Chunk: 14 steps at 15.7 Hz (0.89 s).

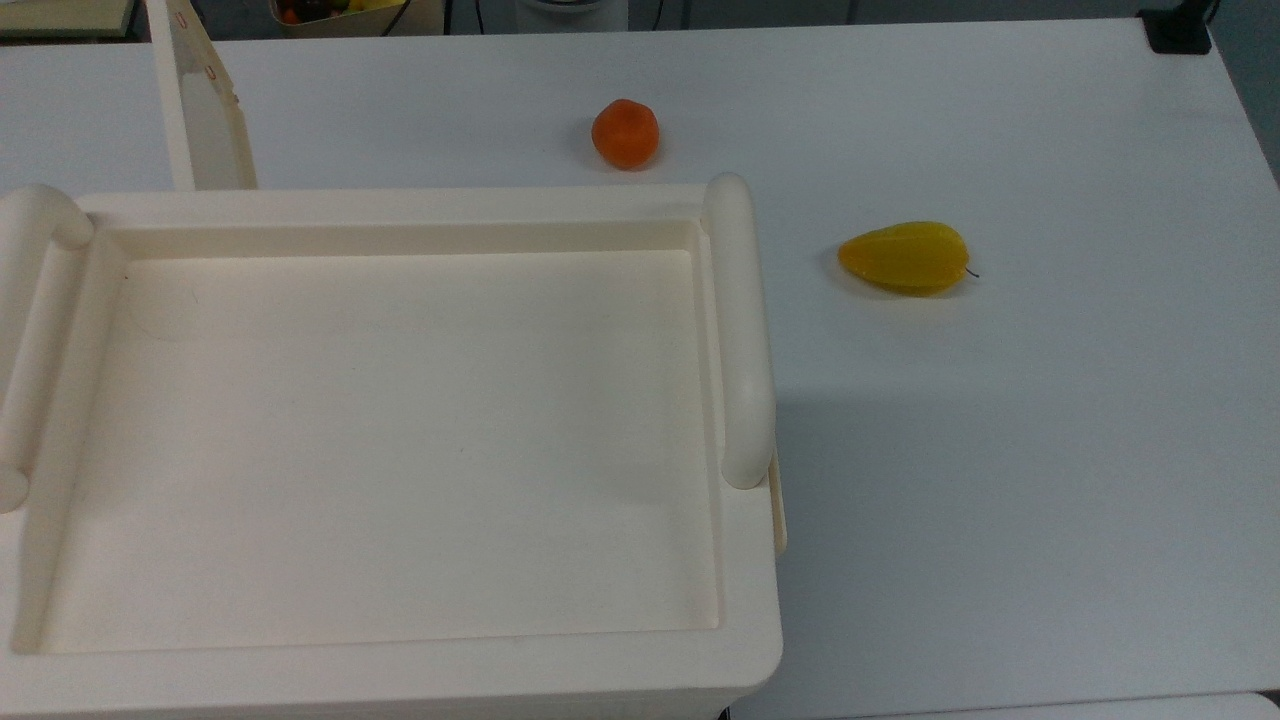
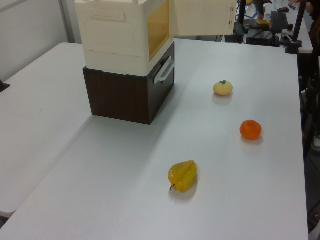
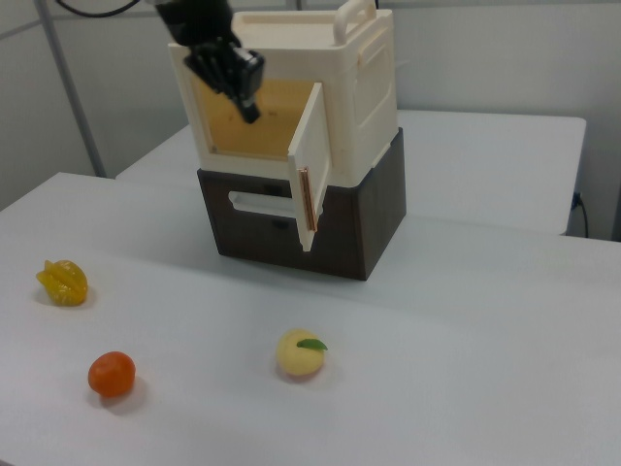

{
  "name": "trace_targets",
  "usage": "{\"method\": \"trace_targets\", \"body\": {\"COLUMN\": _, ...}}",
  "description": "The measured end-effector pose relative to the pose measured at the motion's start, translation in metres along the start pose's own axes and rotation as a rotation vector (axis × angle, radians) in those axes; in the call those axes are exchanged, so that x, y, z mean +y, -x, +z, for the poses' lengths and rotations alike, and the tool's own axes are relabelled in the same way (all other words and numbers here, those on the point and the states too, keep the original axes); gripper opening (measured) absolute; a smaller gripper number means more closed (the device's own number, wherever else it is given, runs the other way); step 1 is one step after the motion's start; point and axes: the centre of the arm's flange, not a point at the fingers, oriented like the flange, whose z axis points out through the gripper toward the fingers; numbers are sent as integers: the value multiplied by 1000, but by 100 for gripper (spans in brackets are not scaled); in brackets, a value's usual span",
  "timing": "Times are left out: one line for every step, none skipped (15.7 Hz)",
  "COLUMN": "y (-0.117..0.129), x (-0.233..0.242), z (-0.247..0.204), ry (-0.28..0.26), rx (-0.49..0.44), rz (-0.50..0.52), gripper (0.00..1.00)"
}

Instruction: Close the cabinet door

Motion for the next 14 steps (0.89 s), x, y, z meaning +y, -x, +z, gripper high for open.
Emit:
{"method": "trace_targets", "body": {"y": -1, "x": 13, "z": 0, "ry": 6, "rx": 11, "rz": 23, "gripper": 1}}
{"method": "trace_targets", "body": {"y": -3, "x": 27, "z": 2, "ry": 12, "rx": 20, "rz": 46, "gripper": 1}}
{"method": "trace_targets", "body": {"y": -4, "x": 39, "z": 3, "ry": 15, "rx": 33, "rz": 67, "gripper": 1}}
{"method": "trace_targets", "body": {"y": -6, "x": 50, "z": 6, "ry": 15, "rx": 46, "rz": 87, "gripper": 1}}
{"method": "trace_targets", "body": {"y": -7, "x": 60, "z": 9, "ry": 10, "rx": 55, "rz": 107, "gripper": 1}}
{"method": "trace_targets", "body": {"y": -9, "x": 70, "z": 13, "ry": -5, "rx": 66, "rz": 128, "gripper": 1}}
{"method": "trace_targets", "body": {"y": -10, "x": 76, "z": 16, "ry": -18, "rx": 71, "rz": 144, "gripper": 1}}
{"method": "trace_targets", "body": {"y": -12, "x": 81, "z": 22, "ry": -30, "rx": 72, "rz": 156, "gripper": 1}}
{"method": "trace_targets", "body": {"y": -14, "x": 82, "z": 28, "ry": -36, "rx": 66, "rz": 161, "gripper": 1}}
{"method": "trace_targets", "body": {"y": -16, "x": 82, "z": 35, "ry": -39, "rx": 58, "rz": 161, "gripper": 1}}
{"method": "trace_targets", "body": {"y": -17, "x": 80, "z": 40, "ry": -42, "rx": 50, "rz": 158, "gripper": 1}}
{"method": "trace_targets", "body": {"y": -19, "x": 78, "z": 46, "ry": -45, "rx": 43, "rz": 155, "gripper": 1}}
{"method": "trace_targets", "body": {"y": -21, "x": 74, "z": 51, "ry": -48, "rx": 35, "rz": 150, "gripper": 1}}
{"method": "trace_targets", "body": {"y": -22, "x": 71, "z": 56, "ry": -51, "rx": 26, "rz": 144, "gripper": 1}}
